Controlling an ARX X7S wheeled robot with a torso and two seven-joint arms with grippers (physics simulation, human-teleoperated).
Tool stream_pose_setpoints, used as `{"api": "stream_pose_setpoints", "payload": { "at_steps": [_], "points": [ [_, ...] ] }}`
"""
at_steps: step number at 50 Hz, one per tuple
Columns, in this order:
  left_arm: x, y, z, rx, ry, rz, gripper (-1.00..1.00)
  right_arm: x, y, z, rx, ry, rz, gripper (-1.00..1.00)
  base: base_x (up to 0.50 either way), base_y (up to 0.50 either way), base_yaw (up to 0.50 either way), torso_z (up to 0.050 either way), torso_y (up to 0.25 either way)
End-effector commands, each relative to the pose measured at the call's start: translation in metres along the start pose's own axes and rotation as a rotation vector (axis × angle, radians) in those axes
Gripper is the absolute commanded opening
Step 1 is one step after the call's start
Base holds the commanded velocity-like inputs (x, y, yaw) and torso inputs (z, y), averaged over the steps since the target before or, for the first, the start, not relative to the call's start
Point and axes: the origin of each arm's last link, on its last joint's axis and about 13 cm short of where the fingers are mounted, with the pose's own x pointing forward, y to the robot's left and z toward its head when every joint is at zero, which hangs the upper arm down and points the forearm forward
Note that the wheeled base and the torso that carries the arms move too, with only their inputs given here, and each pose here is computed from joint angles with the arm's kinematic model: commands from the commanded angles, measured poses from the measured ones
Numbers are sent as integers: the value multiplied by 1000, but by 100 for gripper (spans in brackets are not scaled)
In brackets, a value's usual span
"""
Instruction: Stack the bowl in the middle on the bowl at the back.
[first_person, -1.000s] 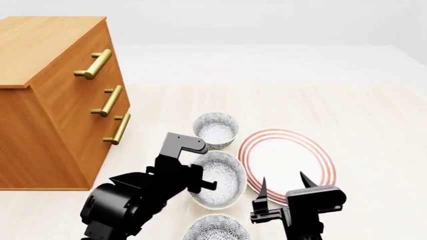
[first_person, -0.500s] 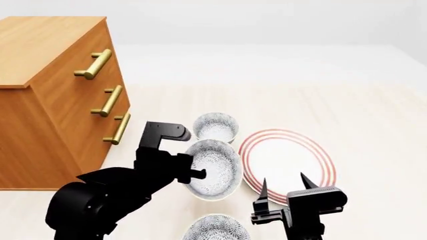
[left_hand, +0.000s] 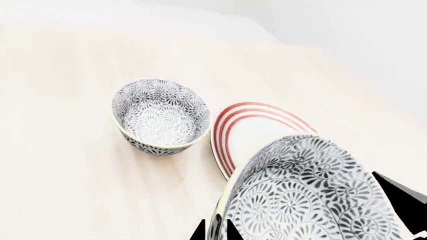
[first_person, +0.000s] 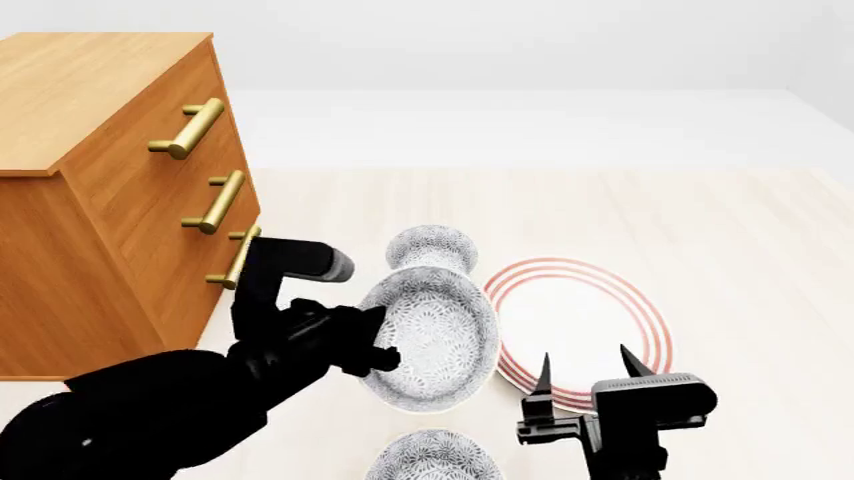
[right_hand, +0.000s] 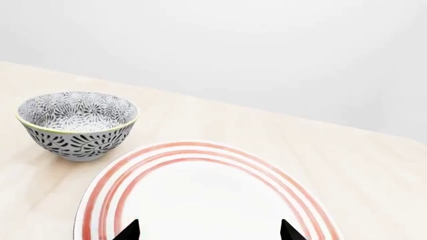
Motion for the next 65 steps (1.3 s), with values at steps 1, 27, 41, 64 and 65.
{"api": "stream_pose_setpoints", "payload": {
  "at_steps": [1,27,41,64,65],
  "points": [
    [-30,-12,-2,14,-41,-75,-100,-1,-6,-1,6,5,-33,100,0,0,0,0,0],
    [-66,-24,-24,-27,-24,-143,-100,-2,-14,-4,11,19,-74,100,0,0,0,0,0],
    [-76,-30,-37,-54,10,-172,-100,-3,-15,-3,11,20,-76,100,0,0,0,0,0],
    [-73,-28,-55,-108,71,-184,-100,-2,-14,-7,16,29,-76,100,0,0,0,0,0],
    [-73,-27,-55,-110,73,-184,-100,-2,-14,-7,16,29,-77,100,0,0,0,0,0]
  ]
}}
